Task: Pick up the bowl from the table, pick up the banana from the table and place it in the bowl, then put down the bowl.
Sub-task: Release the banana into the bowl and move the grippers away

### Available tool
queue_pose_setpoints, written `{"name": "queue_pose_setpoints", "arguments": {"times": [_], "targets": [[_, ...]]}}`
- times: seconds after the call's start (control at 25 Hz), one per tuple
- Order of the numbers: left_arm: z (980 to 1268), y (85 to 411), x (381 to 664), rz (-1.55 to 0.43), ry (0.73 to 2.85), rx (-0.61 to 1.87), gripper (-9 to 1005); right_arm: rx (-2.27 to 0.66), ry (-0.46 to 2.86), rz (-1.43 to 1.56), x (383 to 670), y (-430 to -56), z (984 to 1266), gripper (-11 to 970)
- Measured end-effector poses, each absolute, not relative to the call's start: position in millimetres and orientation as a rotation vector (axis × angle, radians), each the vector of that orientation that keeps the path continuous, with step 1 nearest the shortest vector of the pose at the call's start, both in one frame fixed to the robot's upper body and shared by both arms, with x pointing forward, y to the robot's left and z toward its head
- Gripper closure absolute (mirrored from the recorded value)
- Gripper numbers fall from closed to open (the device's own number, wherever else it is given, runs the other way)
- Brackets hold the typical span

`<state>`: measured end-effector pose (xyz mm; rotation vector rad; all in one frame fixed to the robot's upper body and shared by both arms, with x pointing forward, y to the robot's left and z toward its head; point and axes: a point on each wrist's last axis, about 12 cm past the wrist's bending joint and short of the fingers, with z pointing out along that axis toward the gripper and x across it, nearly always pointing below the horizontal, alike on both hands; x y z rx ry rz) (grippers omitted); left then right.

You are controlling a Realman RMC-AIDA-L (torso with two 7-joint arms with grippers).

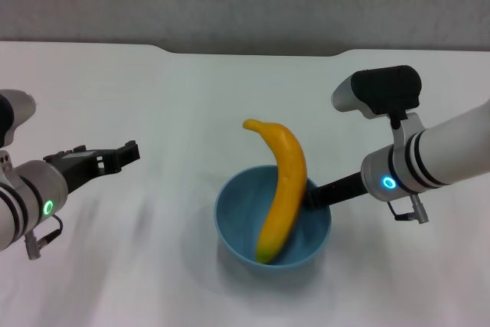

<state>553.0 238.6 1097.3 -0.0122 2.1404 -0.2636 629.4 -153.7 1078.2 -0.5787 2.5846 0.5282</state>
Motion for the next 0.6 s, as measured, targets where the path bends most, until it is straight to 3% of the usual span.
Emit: {"name": "queue_pose_setpoints", "arguments": {"times": [0.6], "targets": [[1096.3, 242.8, 552.5, -0.258, 2.143, -0.031, 101, -0.559, 2.59, 0.519, 629.0, -157.6, 1075.3, 825]]}}
